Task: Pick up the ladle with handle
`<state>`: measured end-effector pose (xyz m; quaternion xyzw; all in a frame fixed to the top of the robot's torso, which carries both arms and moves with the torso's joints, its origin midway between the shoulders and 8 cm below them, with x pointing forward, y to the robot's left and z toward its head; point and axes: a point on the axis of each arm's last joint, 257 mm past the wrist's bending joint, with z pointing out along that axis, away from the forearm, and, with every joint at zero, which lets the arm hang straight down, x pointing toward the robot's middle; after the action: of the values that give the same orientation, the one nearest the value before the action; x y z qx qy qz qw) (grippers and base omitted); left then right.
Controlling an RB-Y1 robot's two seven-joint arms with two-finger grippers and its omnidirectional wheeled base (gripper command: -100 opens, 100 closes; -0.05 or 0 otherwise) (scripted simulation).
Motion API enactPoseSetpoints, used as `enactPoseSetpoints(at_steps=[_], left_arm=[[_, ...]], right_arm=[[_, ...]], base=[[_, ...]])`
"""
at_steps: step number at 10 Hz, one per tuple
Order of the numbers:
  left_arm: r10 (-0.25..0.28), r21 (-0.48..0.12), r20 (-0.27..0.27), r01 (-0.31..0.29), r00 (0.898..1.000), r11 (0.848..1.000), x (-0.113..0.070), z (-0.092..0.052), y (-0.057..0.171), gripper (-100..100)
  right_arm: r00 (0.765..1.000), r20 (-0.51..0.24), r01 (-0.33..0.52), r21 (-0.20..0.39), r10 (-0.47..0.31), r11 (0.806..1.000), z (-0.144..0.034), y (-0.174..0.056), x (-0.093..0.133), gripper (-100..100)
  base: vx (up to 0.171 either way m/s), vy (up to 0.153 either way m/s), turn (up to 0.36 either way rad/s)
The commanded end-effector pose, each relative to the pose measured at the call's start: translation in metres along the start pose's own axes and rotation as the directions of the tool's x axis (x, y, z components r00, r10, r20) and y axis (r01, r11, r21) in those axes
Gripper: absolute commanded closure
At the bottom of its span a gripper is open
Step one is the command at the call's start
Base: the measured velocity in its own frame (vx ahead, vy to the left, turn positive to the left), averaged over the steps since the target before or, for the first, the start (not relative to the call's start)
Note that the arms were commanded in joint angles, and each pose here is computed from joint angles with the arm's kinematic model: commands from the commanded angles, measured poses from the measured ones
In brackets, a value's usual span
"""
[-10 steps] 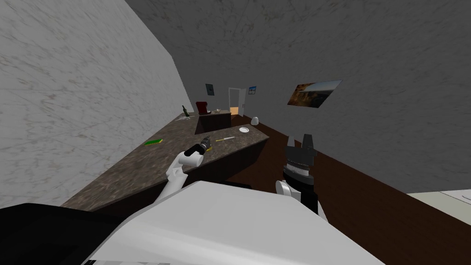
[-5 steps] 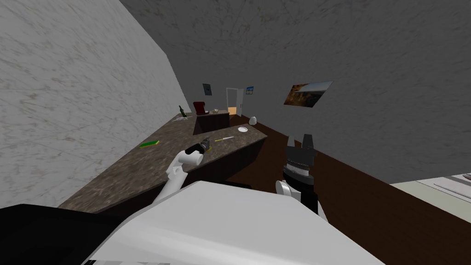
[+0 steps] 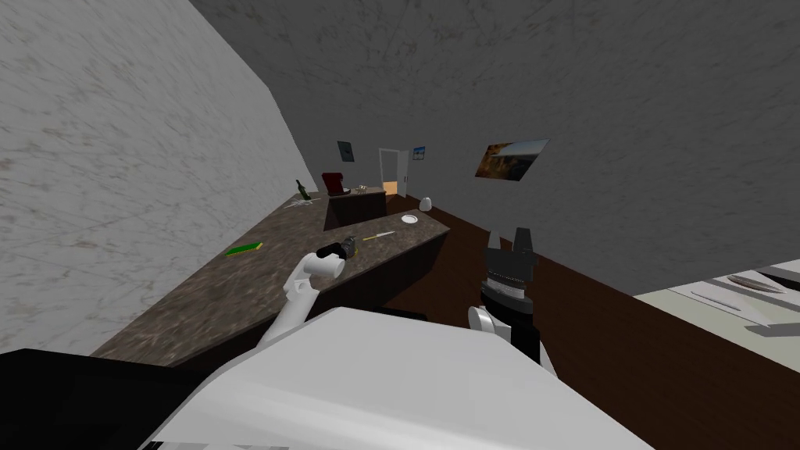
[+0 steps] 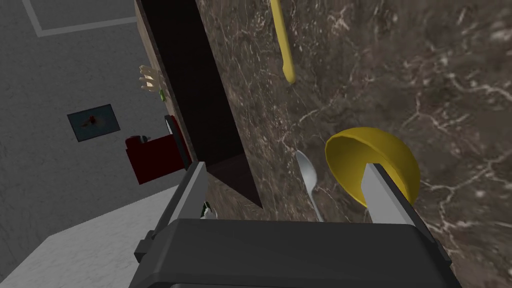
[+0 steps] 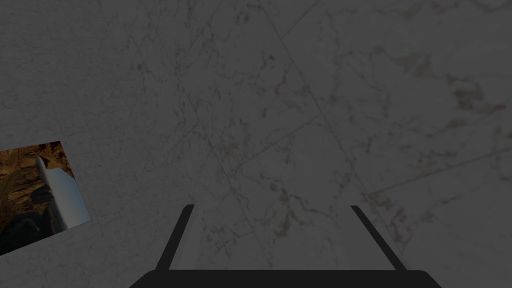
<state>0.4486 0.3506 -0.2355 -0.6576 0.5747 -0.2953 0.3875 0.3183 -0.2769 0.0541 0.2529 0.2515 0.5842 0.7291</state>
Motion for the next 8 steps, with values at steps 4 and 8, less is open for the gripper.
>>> enactPoseSetpoints(at_steps=[4, 8], left_arm=[[-0.015, -0.109, 0.032, 0.018, 0.999, 0.994, -0.01, 0.002, 0.023, -100], [-0.029, -0.203, 0.068, 0.043, 0.997, 0.978, -0.02, 0.001, 0.042, -100]], right_arm=[[1.0, 0.0, 0.0, 0.0, 0.0, 1.0, 0.0, 0.0, 0.0, 0], [1.0, 0.0, 0.0, 0.0, 0.0, 1.0, 0.0, 0.0, 0.0, 0]], base=[[-0.019, 0.023, -0.065], [-0.02, 0.029, -0.084]])
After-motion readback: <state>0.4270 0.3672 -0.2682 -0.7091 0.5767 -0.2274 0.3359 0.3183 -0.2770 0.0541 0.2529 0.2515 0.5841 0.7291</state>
